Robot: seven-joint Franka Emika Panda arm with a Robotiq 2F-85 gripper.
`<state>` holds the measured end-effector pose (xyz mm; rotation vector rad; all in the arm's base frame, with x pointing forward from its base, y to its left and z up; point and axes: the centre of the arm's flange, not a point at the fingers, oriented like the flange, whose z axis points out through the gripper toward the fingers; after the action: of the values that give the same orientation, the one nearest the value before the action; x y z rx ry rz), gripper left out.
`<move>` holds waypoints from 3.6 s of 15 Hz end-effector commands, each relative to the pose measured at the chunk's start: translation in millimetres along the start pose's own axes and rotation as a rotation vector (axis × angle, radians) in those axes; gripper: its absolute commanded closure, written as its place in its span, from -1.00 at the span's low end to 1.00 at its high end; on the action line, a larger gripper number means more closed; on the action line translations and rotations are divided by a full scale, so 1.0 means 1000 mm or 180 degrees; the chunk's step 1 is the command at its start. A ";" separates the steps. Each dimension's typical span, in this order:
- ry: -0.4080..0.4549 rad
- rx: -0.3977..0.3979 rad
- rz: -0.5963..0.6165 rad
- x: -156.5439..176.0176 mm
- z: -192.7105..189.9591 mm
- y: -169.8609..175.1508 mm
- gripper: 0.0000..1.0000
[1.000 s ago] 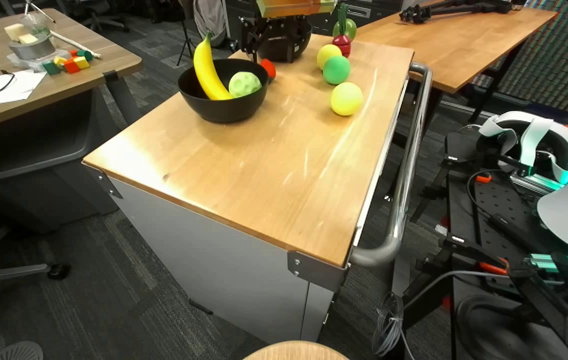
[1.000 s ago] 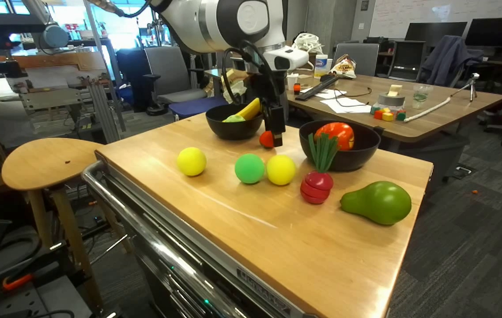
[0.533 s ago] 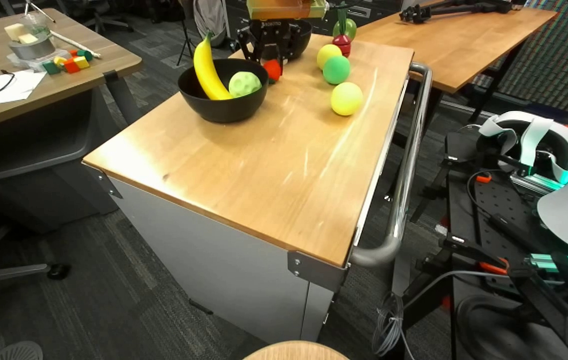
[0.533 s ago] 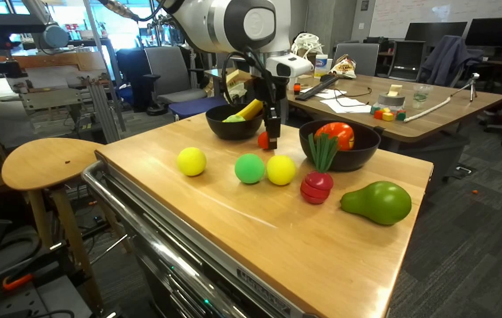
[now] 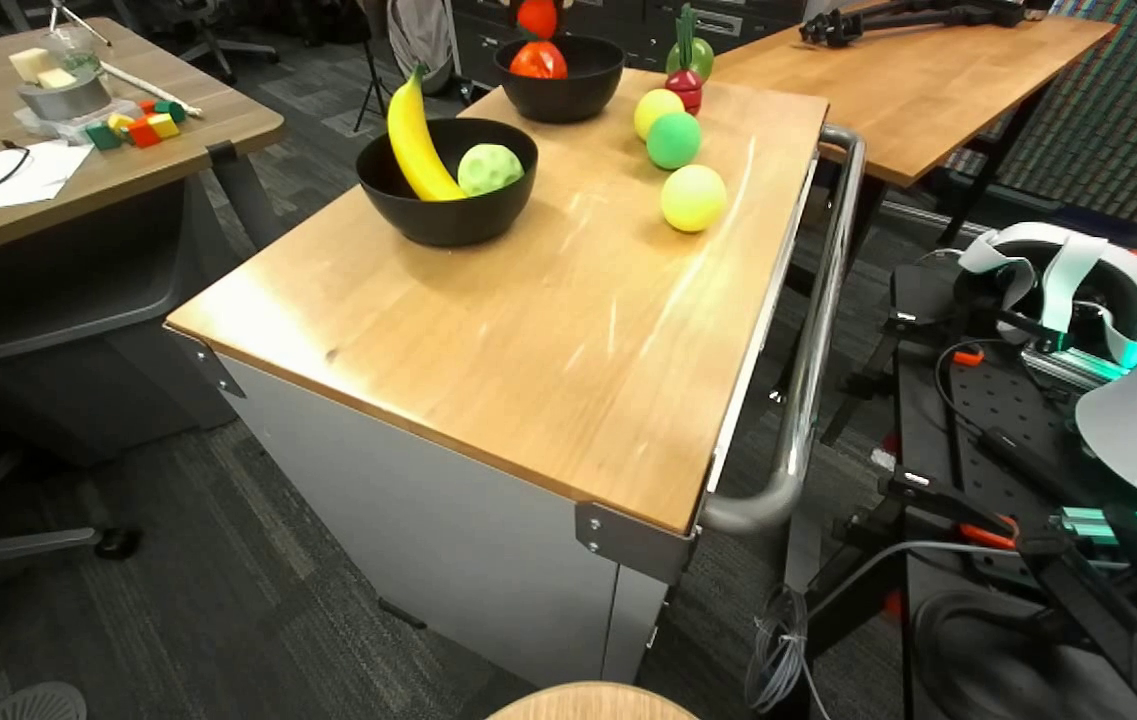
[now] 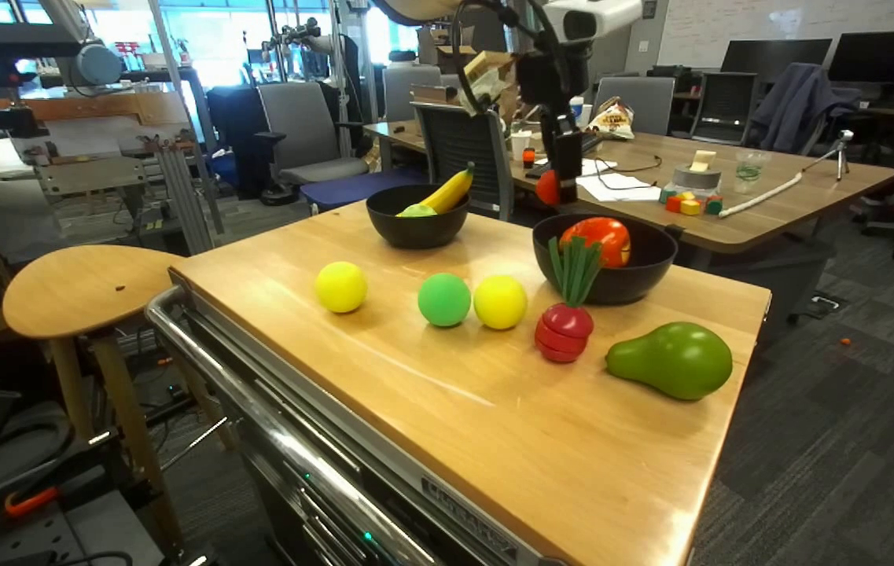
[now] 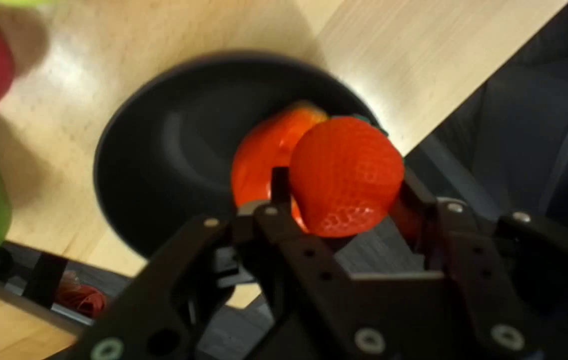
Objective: Pick up the fruit toys from the table and put them in the two black bowls.
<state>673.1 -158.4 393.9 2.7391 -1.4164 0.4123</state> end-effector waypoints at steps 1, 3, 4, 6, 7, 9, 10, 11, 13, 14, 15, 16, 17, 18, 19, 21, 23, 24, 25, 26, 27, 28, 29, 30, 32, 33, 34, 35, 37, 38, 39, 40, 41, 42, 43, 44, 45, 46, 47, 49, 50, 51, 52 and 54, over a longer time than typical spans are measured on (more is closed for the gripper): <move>0.0259 -0.0130 0.0270 0.033 -0.005 0.008 0.50; 0.0266 -0.0228 0.0368 0.039 0.004 0.014 0.50; 0.0261 -0.0266 0.0411 0.040 0.012 0.016 0.50; 0.0248 -0.0352 0.0509 0.042 0.031 0.016 0.50; 0.0245 -0.0396 0.0545 0.040 0.039 0.016 0.50; 0.0232 -0.0429 0.0597 0.037 0.047 0.015 -0.50; 0.0259 -0.0416 0.0622 0.039 0.040 0.014 -0.52; 0.0246 -0.0390 0.0636 0.039 0.037 0.014 -0.66; 0.0274 -0.0317 0.0657 0.035 0.022 0.018 -0.97; 0.0297 -0.0299 0.0662 0.034 0.013 0.022 -1.00; 0.0311 -0.0268 0.0677 0.033 0.003 0.026 -1.00; 0.0313 -0.0255 0.0693 0.032 -0.005 0.031 -1.00; 0.0294 -0.0245 0.0704 0.032 -0.014 0.037 -1.00; 0.0274 -0.0219 0.0714 0.031 -0.023 0.046 -1.00; 0.0277 -0.0183 0.0728 0.031 -0.031 0.053 -1.00; 0.0269 -0.0130 0.0755 0.031 -0.047 0.074 -1.00; 0.0189 -0.0146 0.0772 0.030 -0.061 0.099 -1.00; 0.0137 -0.0172 0.0777 0.028 -0.065 0.110 -1.00; 0.0090 -0.0209 0.0799 0.026 -0.064 0.122 -1.00; 0.0037 -0.0260 0.0807 0.023 -0.061 0.133 -1.00; -0.0006 -0.0307 0.0818 0.019 -0.060 0.143 -1.00; -0.0083 -0.0358 0.0814 0.013 -0.054 0.153 -1.00; -0.0130 -0.0395 0.0790 0.006 -0.048 0.162 -1.00; -0.0187 -0.0427 0.0786 0.001 -0.042 0.168 -1.00; -0.0236 -0.0437 0.0808 -0.009 -0.027 0.176 -1.00; -0.0278 -0.0453 0.0820 -0.012 -0.021 0.177 -1.00; -0.0277 -0.0499 0.0849 0.003 -0.017 0.167 -1.00; -0.0313 -0.0524 0.0848 -0.002 -0.012 0.170 -1.00; -0.0321 -0.0516 0.0828 -0.005 -0.010 0.169 -0.46; -0.0320 -0.0507 0.0821 -0.007 -0.010 0.168 -0.31; -0.0308 -0.0508 0.0808 -0.008 -0.010 0.167 -0.12; -0.0303 -0.0505 0.0807 -0.009 -0.011 0.165 0.03; -0.0299 -0.0499 0.0807 -0.010 -0.010 0.164 0.16; -0.0300 -0.0498 0.0805 -0.011 -0.010 0.162 0.34; -0.0313 -0.0494 0.0802 -0.012 -0.009 0.161 0.47; -0.0321 -0.0474 0.0802 -0.013 -0.009 0.160 0.65; -0.0328 -0.0466 0.0791 -0.014 -0.008 0.159 0.79; -0.0297 -0.0431 0.0777 -0.015 -0.008 0.158 0.92; -0.0257 -0.0386 0.0767 -0.016 -0.008 0.157 1.00; -0.0235 -0.0335 0.0762 -0.015 -0.009 0.154 1.00; -0.0238 -0.0308 0.0769 -0.015 -0.009 0.153 1.00; -0.0255 -0.0243 0.0798 -0.013 -0.014 0.151 0.98; -0.0263 -0.0157 0.0832 -0.012 -0.020 0.148 0.98; -0.0253 0.0038 0.0905 -0.010 -0.038 0.138 0.98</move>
<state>545.1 -234.3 385.9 2.5365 -1.7936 0.2260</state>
